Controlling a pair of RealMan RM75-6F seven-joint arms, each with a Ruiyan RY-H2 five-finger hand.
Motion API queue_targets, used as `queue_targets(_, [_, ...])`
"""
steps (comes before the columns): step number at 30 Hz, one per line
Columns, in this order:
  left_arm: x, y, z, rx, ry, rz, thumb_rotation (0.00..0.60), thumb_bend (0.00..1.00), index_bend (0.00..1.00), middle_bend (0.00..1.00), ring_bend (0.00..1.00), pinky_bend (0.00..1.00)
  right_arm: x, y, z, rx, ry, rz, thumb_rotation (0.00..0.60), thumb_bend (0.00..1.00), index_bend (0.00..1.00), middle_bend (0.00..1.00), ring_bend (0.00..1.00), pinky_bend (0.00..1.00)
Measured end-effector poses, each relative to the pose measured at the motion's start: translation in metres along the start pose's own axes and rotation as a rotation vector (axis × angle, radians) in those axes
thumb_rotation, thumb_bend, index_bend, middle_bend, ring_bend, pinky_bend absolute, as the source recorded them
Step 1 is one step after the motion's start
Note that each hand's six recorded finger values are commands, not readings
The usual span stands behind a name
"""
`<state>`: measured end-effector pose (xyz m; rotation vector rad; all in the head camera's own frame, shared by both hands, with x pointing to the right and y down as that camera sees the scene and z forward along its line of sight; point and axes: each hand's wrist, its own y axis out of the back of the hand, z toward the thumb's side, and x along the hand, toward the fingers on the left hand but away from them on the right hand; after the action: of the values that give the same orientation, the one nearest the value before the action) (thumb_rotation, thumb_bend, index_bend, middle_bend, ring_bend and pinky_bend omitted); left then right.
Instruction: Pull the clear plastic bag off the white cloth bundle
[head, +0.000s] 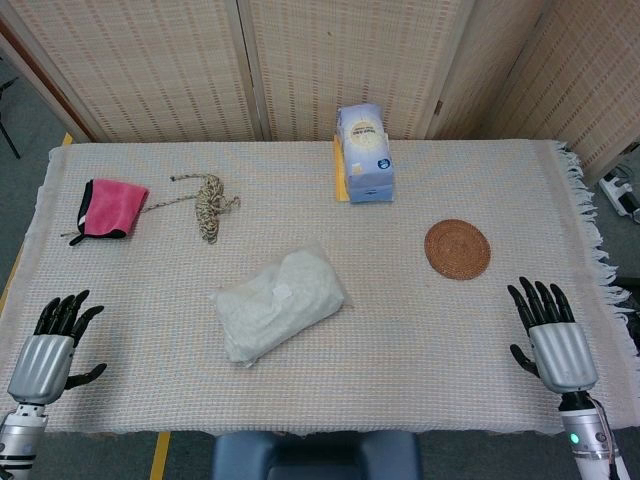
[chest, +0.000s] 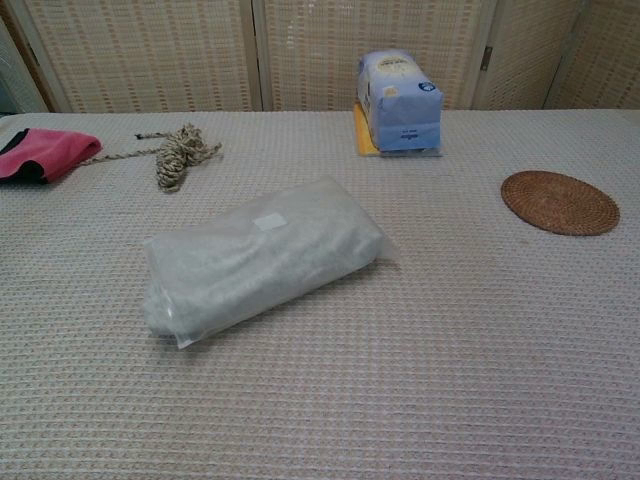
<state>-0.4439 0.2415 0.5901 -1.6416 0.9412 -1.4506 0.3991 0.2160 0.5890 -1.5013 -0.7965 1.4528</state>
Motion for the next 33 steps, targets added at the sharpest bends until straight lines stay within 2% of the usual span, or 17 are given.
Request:
queue_targets(4, [0.0,-0.002,0.006,-0.031,-0.029,-0.008,0.6,0.16,0.25,0.06,0.0,0.0,0.0,0.0,0.001,0.001,0.002,-0.004,0.6,0.19,0.02,0.0,0.0,0.0])
queue_targets(9, [-0.004,-0.012,0.023,-0.128,-0.117,-0.028,0.6,0.16,0.41,0.06,0.0,0.0,0.0,-0.001,0.003,0.007,0.007,-0.005,0.6,0.19,0.01,0.0,0.0,0.0])
queue_targets(13, [-0.011,-0.034,0.044,-0.234,-0.205,-0.064,0.6,0.22,0.49,0.07,0.0,0.0,-0.001,-0.007,0.005,0.015,0.01,0.015,0.6,0.19,0.02,0.0,0.0,0.0])
queue_targets(16, [-0.013,-0.056,0.06,-0.274,-0.257,-0.081,0.6,0.27,0.52,0.07,0.0,0.0,-0.002,-0.011,0.006,0.025,0.01,0.028,0.6,0.19,0.01,0.0,0.0,0.0])
queue_targets(21, [-0.013,-0.09,0.088,-0.279,-0.342,-0.111,0.6,0.31,0.53,0.07,0.0,0.0,-0.004,-0.011,0.006,0.024,0.008,0.029,0.6,0.19,0.01,0.0,0.0,0.0])
queue_targets(25, [-0.008,-0.1,0.11,-0.256,-0.406,-0.071,0.6,0.36,0.53,0.08,0.0,0.0,-0.004,-0.011,0.006,0.025,0.007,0.035,0.6,0.19,0.02,0.0,0.0,0.0])
queue_targets(33, [0.002,-0.111,0.133,-0.232,-0.458,0.012,0.6,0.42,0.53,0.08,0.0,0.0,-0.006,-0.013,0.006,0.026,0.01,0.047,0.6,0.19,0.01,0.0,0.0,0.0])
